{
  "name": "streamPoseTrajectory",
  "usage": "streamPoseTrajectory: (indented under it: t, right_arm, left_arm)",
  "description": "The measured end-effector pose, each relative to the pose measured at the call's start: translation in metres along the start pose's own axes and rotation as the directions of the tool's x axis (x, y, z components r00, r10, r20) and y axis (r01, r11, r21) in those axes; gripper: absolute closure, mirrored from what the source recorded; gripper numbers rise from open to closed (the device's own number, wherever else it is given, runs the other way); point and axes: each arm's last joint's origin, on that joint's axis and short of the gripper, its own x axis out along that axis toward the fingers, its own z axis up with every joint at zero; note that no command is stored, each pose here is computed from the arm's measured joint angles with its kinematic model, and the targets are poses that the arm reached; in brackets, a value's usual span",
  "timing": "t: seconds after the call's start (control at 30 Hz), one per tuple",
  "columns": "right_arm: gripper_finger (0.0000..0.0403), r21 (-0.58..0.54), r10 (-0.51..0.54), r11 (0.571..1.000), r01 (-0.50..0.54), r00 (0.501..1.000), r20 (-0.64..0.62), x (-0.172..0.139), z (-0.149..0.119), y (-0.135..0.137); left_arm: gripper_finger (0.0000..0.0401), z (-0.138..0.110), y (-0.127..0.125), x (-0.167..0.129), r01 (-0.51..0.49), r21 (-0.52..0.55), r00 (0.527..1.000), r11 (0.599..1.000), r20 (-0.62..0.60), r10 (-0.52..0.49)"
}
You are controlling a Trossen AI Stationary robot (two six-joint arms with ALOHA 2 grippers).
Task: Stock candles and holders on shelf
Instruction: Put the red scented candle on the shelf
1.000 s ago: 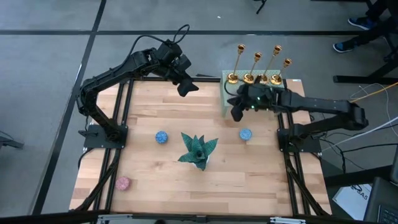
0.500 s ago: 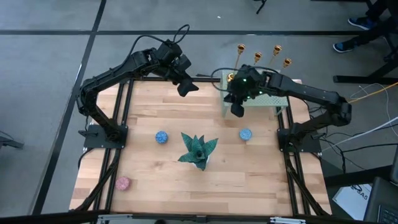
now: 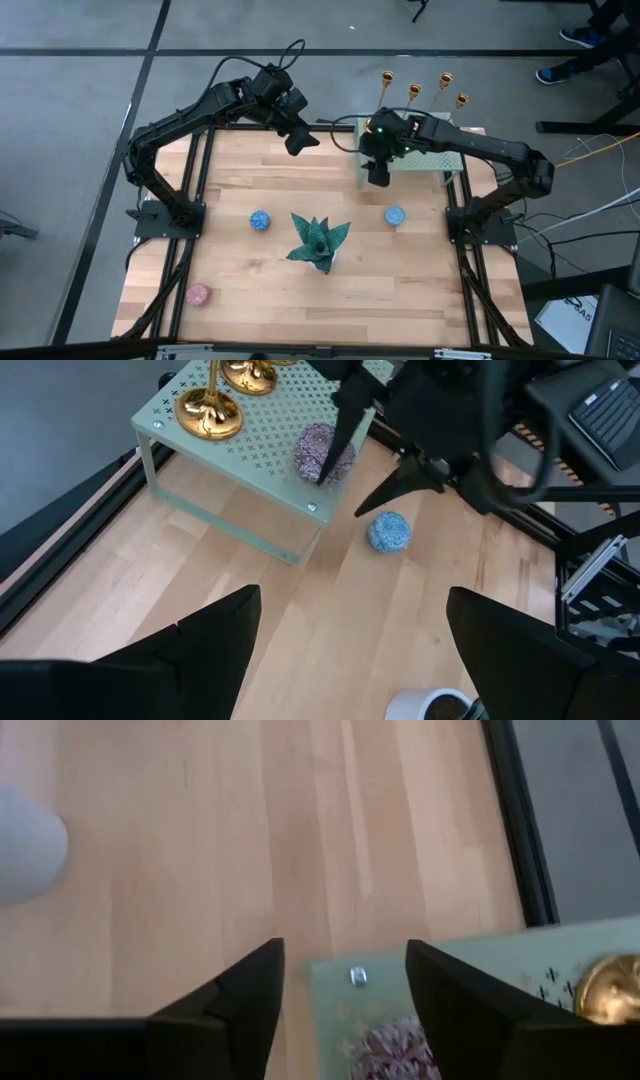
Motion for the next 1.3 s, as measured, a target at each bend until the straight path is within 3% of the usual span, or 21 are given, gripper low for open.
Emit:
streamPoseTrajectory:
  t: [0.4,0.67,0.87,1.03,1.3]
  right_arm:
    - [0.0207,0.036,-0.019,0.999,0.022,0.997,-0.074,0.000,-0.014,-0.021]
    - [0.0222,-0.019,-0.001,1.000,-0.001,0.990,-0.139,0.000,-0.022,-0.021]
    - [0.0226,-0.086,-0.100,0.993,0.079,0.956,-0.276,-0.002,-0.031,-0.021]
    - [0.0227,-0.105,-0.155,0.986,0.128,0.938,-0.309,-0.003,-0.034,-0.023]
    - [0.0227,-0.054,-0.131,0.991,0.119,0.901,-0.414,-0.009,-0.049,-0.035]
  left_arm:
    - [0.0084,0.000,0.000,0.000,0.000,0.001,1.000,1.000,0.000,0.000]
    - [0.0084,0.000,0.000,0.000,0.000,0.001,1.000,1.000,0.000,0.000]
    - [0.0084,0.000,0.000,0.000,0.000,0.000,1.000,1.000,0.000,0.000]
    - [0.0084,0.000,0.000,0.000,0.000,0.001,1.000,1.000,0.000,0.000]
    - [0.0084,-0.003,0.000,0.000,-0.006,-0.008,1.000,1.000,-0.031,0.005]
